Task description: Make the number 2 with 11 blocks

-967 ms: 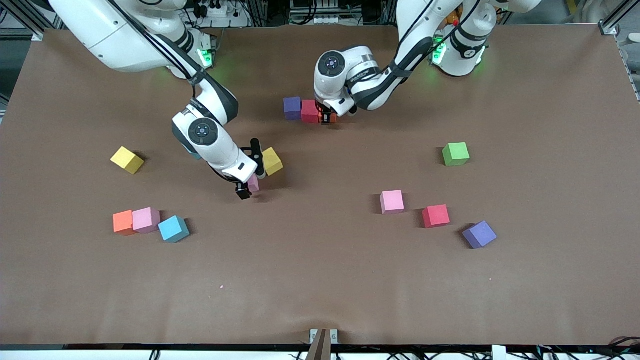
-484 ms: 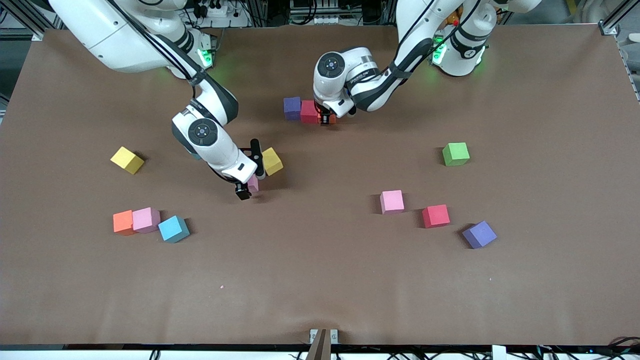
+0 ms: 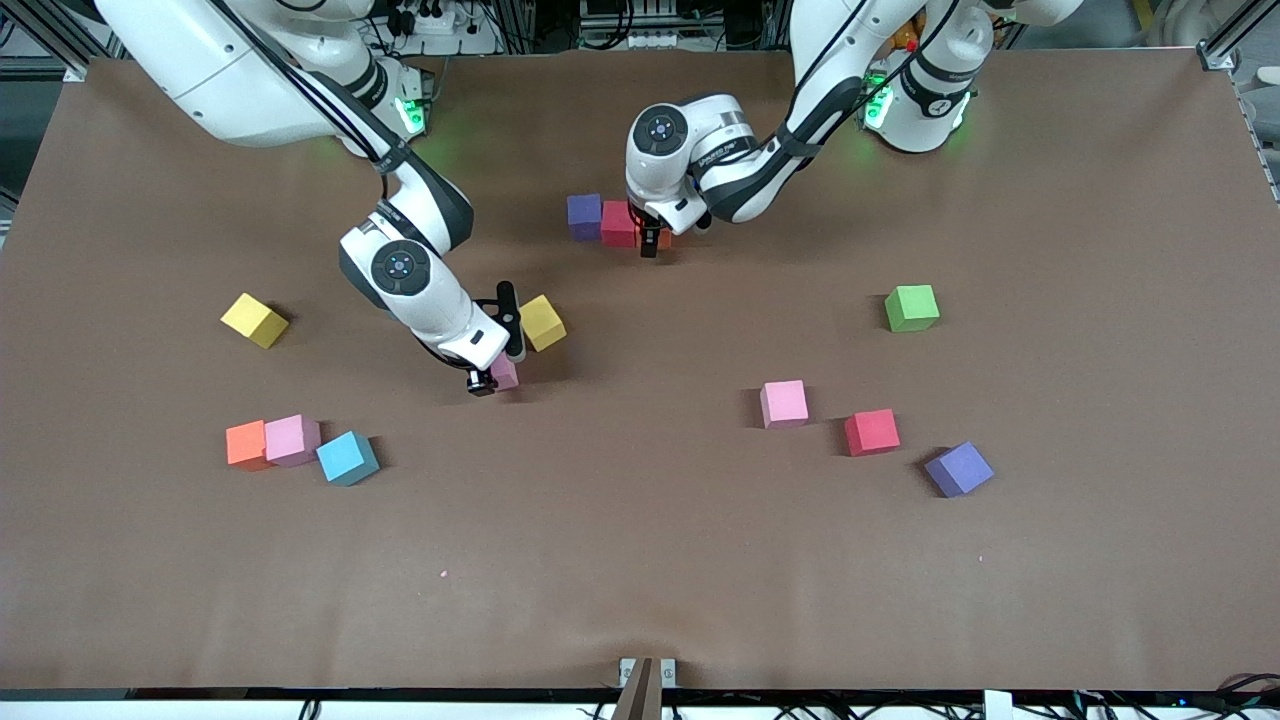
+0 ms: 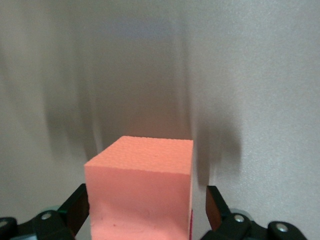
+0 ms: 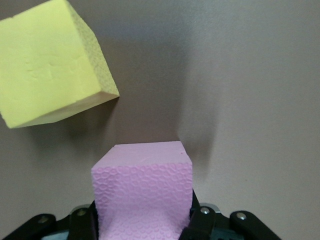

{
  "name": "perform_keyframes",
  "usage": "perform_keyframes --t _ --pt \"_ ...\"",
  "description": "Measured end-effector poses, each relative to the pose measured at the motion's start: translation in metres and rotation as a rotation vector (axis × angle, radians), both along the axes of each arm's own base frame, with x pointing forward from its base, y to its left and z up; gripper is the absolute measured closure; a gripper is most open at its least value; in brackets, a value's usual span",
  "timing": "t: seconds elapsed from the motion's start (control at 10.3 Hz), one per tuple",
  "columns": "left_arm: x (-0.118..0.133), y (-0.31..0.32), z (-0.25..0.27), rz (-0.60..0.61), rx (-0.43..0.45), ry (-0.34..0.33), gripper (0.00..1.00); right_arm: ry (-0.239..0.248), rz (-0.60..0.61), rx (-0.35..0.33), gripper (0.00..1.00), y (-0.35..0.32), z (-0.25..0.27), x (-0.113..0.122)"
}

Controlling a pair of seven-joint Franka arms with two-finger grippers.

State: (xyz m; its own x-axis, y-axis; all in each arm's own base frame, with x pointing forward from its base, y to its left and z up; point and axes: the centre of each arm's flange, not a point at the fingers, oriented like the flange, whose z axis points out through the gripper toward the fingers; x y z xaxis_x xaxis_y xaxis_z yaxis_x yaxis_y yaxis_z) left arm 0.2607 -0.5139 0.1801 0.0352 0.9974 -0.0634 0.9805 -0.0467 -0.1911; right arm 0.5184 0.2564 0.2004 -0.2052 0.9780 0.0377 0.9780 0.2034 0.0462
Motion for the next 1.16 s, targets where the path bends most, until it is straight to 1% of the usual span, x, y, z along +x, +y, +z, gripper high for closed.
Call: perform_keyframes --t 0.19,0.39,0.48,0.58,0.68,0.77,0.97,1.16 --pt "0.001 -0.001 0.005 -0.004 0.015 -0.001 0.00 -0.034 -0.003 0.002 0.40 0.001 0.016 0.008" --pt "0.005 0.000 0.017 -0.008 0.033 -0.013 0.00 -0.074 -0.003 -0.001 0.40 0.005 0.039 0.011" --pt "0.005 -0.001 0.024 -0.013 0.038 -0.020 0.00 -0.073 -0.030 0.011 0.40 0.008 0.047 0.010" --pt "0.002 -0.003 0.030 -0.022 0.038 -0.025 0.00 -0.051 -0.076 0.033 0.40 0.012 0.055 0.008" --pt "0.001 -0.004 0.037 -0.027 0.038 -0.032 0.00 -0.014 -0.135 0.052 0.40 0.019 0.061 0.003" --pt "0.001 -0.004 0.042 -0.028 0.037 -0.039 0.00 0.012 -0.196 0.062 0.40 0.027 0.067 -0.002" --pt "0.006 -0.002 0.051 -0.026 0.052 -0.048 0.00 0.022 -0.304 0.061 0.40 0.033 0.075 -0.007" --pt "0.016 0.005 0.066 -0.014 0.074 -0.062 0.00 0.028 -0.353 0.055 0.40 0.029 0.077 -0.006"
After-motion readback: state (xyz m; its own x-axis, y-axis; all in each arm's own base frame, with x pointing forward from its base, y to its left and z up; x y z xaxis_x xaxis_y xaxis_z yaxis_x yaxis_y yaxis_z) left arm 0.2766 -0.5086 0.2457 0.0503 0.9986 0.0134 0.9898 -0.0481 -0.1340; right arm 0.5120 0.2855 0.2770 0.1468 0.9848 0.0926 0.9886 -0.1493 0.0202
